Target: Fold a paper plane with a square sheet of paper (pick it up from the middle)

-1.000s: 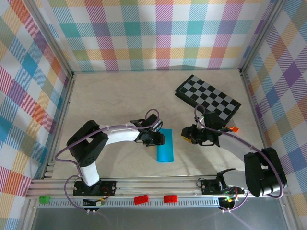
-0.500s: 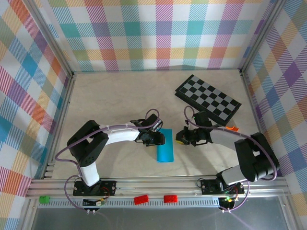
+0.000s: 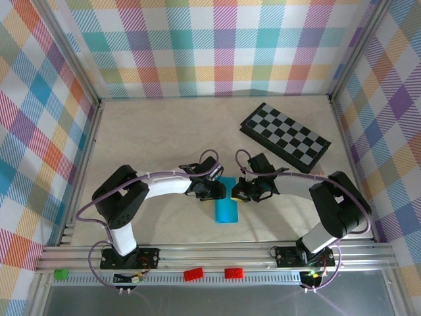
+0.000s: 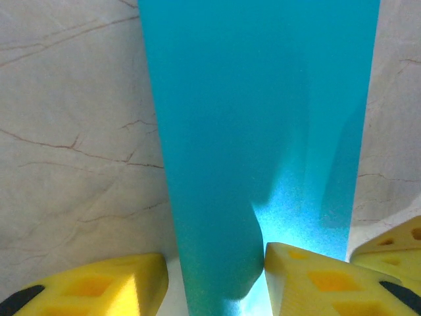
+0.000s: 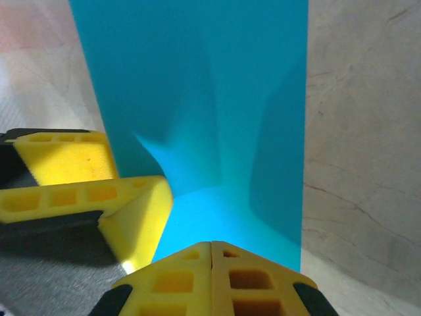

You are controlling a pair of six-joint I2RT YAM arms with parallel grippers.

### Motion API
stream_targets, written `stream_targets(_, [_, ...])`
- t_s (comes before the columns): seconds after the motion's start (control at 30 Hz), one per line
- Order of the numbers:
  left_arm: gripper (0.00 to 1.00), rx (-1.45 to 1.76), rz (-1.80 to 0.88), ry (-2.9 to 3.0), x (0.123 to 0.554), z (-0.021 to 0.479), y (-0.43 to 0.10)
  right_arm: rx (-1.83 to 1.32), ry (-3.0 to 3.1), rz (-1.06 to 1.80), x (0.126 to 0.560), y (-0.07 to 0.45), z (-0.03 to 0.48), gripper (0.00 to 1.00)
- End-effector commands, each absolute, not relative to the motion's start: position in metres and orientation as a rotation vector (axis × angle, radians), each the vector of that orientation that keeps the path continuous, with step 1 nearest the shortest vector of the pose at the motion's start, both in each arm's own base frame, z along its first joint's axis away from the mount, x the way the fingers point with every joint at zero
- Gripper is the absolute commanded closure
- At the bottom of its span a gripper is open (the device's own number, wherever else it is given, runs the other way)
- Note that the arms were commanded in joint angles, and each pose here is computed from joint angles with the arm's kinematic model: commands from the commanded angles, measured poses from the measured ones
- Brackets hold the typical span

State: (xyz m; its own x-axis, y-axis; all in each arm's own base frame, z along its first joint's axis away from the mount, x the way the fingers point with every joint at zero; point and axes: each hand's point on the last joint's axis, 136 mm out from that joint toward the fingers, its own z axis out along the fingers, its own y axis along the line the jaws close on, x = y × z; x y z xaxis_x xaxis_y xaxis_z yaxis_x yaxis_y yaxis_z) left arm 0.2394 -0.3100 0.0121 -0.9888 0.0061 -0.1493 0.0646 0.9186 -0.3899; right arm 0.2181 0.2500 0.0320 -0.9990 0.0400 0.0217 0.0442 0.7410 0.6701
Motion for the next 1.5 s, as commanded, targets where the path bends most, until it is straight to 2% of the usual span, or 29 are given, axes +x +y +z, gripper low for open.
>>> stream_targets(0.0, [0.53,0.066,-0.412,3.010,0.230,-0.055,-0.290,-0.061,-2.922,-1.117,0.220,0.256,0.031,1.00])
stream_targets(0.4, [0.53,0.075,-0.414,3.016,0.230,-0.057,-0.291,-0.075,-2.878,-1.187,0.222,0.268,0.030,1.00])
stream_targets(0.53, [0.53,0.073,-0.415,3.017,0.230,-0.057,-0.291,-0.085,-2.884,-1.121,0.216,0.261,0.015,1.00])
stream_targets(0.73, [0.53,0.073,-0.441,3.002,0.231,-0.048,-0.293,-0.145,-2.904,-0.884,0.185,0.225,-0.032,1.00])
stream_targets(0.9, [0.53,0.068,-0.538,2.898,0.242,-0.007,-0.302,-0.041,-2.895,-0.838,0.172,0.216,-0.040,1.00])
stream_targets(1.13, [0.49,0.022,-0.716,2.686,0.261,0.069,-0.303,0.103,-2.891,-0.832,0.180,0.221,-0.035,1.00])
stream_targets(1.27, [0.62,0.005,-0.914,2.620,0.263,0.090,-0.310,0.076,-2.883,-0.817,0.186,0.215,-0.036,1.00])
stream_targets(1.4, [0.94,0.005,-1.150,2.585,0.260,0.094,-0.325,0.031,-2.877,-0.841,0.189,0.212,-0.037,1.00])
stream_targets(1.43, [0.99,0.010,-1.213,2.573,0.260,0.096,-0.331,0.028,-2.876,-0.847,0.189,0.213,-0.036,1.00])
stream_targets(1.47, [1.00,0.019,-1.281,2.559,0.259,0.097,-0.338,0.023,-2.874,-0.852,0.189,0.213,-0.037,1.00])
